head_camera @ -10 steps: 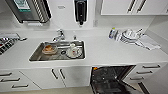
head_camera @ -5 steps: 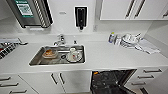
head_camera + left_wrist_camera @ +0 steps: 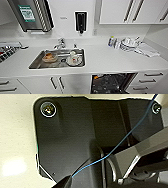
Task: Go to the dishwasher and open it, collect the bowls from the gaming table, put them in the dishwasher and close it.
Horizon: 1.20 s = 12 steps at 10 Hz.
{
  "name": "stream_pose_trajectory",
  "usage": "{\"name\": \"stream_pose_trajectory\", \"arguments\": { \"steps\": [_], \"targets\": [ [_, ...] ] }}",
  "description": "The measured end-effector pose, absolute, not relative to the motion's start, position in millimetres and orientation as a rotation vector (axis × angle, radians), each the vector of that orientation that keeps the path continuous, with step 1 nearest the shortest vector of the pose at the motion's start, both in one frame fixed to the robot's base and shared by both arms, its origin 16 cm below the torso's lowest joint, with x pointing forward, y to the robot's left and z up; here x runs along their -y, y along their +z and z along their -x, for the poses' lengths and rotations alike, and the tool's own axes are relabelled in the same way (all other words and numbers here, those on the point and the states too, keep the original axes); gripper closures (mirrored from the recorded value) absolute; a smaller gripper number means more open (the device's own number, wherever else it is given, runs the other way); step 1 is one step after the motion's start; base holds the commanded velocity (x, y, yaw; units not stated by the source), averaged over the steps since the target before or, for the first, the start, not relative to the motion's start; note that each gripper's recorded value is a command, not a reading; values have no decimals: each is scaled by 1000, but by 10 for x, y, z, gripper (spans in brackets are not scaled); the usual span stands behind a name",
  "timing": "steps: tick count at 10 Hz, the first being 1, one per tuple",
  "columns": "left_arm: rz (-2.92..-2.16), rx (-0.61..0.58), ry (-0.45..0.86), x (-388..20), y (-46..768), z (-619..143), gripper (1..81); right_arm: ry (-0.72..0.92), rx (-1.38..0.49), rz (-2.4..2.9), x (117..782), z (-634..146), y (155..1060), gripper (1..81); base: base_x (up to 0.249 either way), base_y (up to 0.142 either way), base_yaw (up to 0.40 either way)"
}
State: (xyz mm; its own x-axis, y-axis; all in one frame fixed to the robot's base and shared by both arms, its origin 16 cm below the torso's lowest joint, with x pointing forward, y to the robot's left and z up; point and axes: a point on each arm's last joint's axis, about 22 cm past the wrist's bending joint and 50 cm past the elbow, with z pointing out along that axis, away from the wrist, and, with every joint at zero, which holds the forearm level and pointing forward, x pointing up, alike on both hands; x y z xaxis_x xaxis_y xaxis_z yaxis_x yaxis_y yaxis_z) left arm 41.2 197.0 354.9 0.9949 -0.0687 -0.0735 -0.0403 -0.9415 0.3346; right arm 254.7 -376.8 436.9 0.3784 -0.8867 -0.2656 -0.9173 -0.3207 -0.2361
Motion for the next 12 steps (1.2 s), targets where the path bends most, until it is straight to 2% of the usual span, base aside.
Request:
{"name": "stream_pose_trajectory", "arguments": {
  "steps": [5,7,10,12],
  "targets": [
    [-2812,92,-60,-2045,3298,-719,10,23,-1746,2125,3828,-3288,4221,10,0,0,0],
    [-2815,92,-71,-2061,3287,-682,10,44,-1776,2077,3767,-3409,4252,10,0,0,0],
    [-2825,93,-74,-2145,3282,-683,10,143,-1730,2007,3355,-3653,4450,10,0,0,0],
    [-2825,93,-77,-2144,3282,-678,10,90,-1672,1959,3210,-4146,4696,10,0,0,0]
  ]
}}
